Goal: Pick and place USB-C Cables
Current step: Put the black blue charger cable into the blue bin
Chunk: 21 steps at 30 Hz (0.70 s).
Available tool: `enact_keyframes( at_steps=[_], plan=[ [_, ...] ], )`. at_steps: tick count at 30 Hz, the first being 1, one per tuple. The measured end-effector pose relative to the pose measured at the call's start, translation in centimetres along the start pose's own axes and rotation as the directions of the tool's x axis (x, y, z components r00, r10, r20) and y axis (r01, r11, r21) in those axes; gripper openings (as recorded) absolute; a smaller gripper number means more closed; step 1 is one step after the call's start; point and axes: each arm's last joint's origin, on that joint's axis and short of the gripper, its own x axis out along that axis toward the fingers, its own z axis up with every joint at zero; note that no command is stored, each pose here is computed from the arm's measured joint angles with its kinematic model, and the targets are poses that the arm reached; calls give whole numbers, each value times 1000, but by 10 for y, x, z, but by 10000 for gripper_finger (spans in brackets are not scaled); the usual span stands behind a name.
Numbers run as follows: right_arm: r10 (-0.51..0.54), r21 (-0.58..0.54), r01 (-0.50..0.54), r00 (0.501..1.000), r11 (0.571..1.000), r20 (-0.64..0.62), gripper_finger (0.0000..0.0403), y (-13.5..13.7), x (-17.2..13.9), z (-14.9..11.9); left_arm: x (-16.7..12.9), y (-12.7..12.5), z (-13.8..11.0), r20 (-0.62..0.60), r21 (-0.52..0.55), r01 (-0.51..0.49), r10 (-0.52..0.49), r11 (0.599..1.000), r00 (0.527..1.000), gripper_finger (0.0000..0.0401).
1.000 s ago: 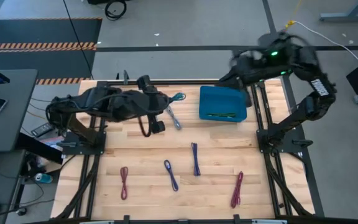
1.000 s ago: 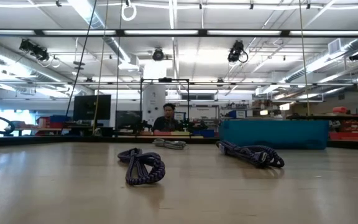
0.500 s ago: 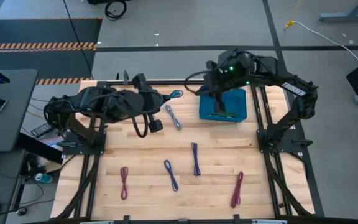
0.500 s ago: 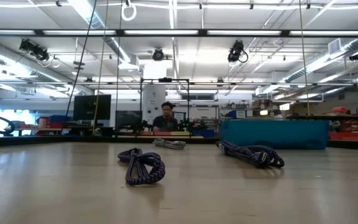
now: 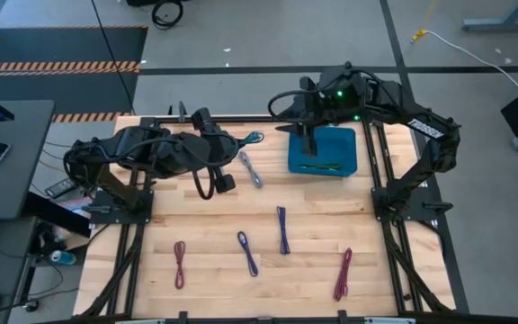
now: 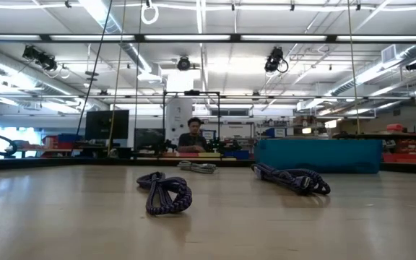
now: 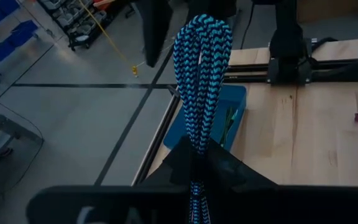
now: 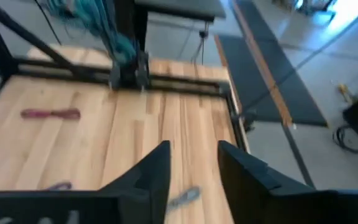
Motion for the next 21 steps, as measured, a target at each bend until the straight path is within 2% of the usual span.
enact_keyframes(
  at_steps=[3,11,16,21],
  plan=[
    [3,-28,-1,997,1000,79,166,4,8,7,0,0,0,1,18,0,0,1000,1000,20],
    [125,-69,-118,987,991,99,173,26,33,5,0,1,1,6,24,-1,1,1000,1000,20],
    [170,-101,-155,972,983,161,174,41,32,12,1,4,0,0,25,-10,10,1000,1000,20],
    [171,-119,-151,968,981,183,174,43,32,15,1,4,0,1,23,-10,10,1000,1000,20]
  ],
)
